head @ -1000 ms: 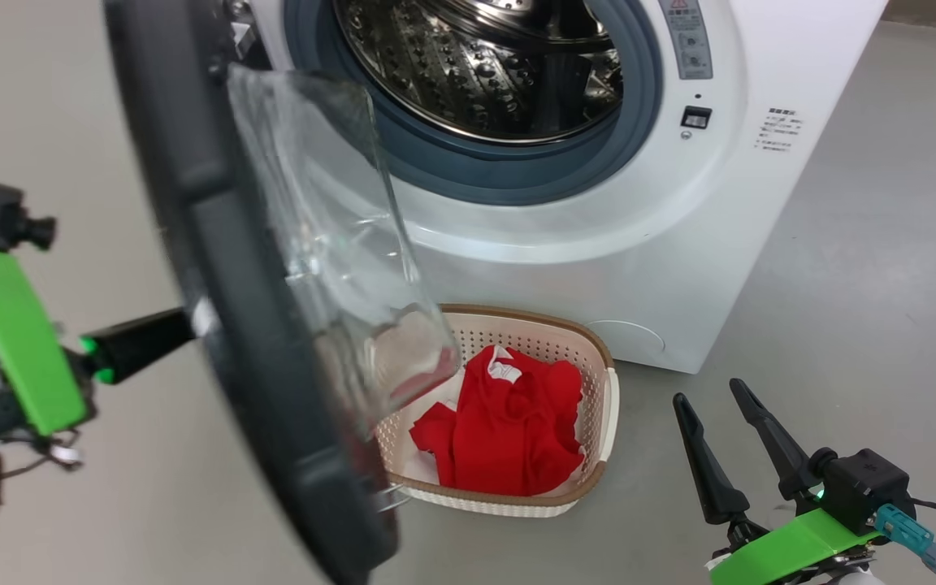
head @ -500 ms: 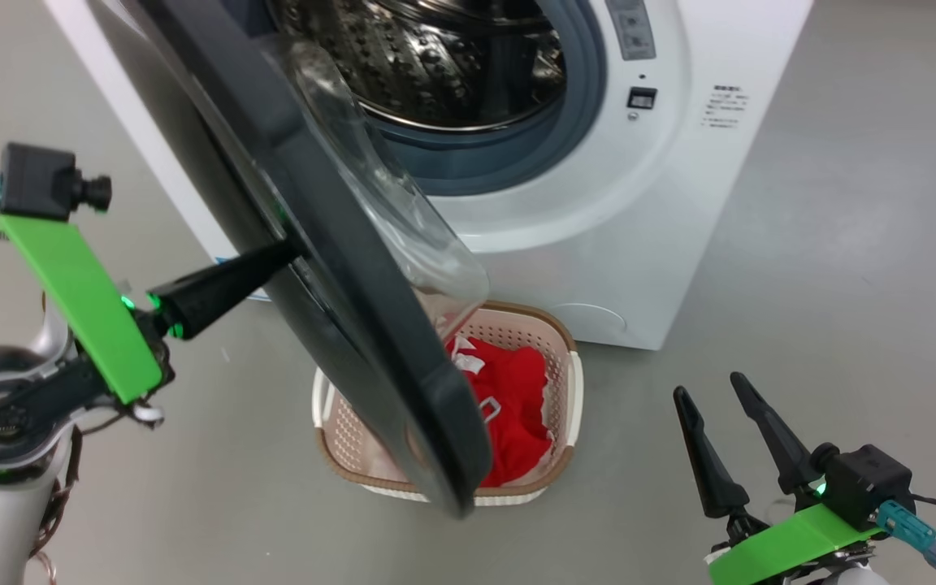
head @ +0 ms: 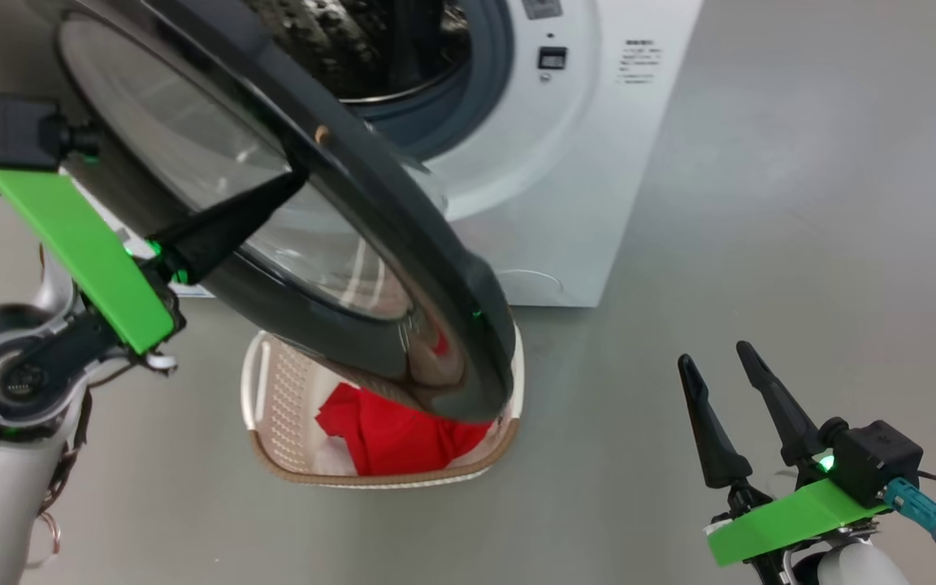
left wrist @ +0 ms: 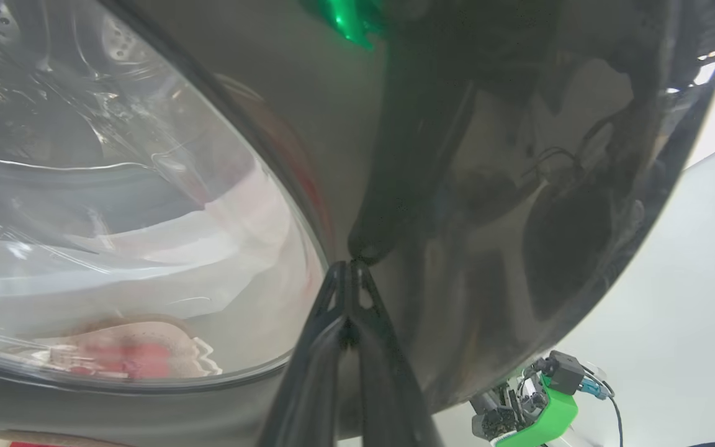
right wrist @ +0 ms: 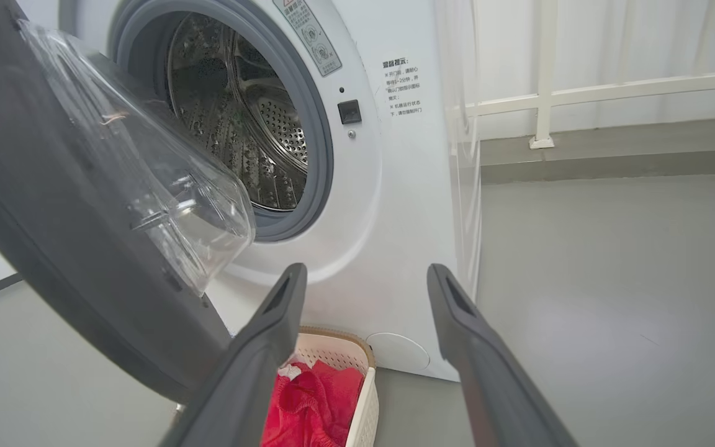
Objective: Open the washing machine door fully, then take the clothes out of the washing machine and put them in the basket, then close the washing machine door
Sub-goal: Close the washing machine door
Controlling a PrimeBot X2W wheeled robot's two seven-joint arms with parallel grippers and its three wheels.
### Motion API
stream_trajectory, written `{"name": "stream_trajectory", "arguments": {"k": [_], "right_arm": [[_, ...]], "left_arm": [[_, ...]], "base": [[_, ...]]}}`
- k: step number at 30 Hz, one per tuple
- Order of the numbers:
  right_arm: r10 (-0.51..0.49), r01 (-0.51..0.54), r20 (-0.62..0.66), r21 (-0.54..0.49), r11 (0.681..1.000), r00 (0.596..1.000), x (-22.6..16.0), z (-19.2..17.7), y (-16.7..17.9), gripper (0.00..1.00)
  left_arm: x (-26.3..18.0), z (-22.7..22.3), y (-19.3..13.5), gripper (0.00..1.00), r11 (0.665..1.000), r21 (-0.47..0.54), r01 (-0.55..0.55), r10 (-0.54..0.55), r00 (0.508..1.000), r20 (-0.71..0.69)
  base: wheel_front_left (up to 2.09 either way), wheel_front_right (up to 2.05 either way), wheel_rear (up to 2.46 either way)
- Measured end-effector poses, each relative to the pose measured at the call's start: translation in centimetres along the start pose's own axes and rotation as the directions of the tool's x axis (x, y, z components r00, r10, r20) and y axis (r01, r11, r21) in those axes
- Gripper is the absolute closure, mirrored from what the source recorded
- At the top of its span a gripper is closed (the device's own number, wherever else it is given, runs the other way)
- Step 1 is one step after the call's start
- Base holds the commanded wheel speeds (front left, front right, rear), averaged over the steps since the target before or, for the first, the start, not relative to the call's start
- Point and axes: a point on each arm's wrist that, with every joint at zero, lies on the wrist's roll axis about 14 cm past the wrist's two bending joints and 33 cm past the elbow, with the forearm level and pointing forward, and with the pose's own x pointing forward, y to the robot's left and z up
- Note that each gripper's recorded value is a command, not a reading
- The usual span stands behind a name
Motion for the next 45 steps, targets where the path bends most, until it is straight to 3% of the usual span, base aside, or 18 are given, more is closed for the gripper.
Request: {"name": "stream_trajectory", "arguments": {"k": [29,45], "right_arm": [[-0.197,0.197,0.05,-0.009,0.98,0.979,-2.0,1.8,-6.4,0.0],[-0.205,0.206,0.068,-0.004,0.979,0.976,-2.1,2.4,-6.6,0.0]], "left_arm": [[9.0,2.0,3.4,1.0,1.0,0.02,-0.007,0.005,0.992,0.125],[8.7,1.7,3.6,1.0,1.0,0.002,-0.02,0.019,0.988,0.155]], "base": [[0.0,0.0,0.0],[0.0,0.0,0.0]]}}
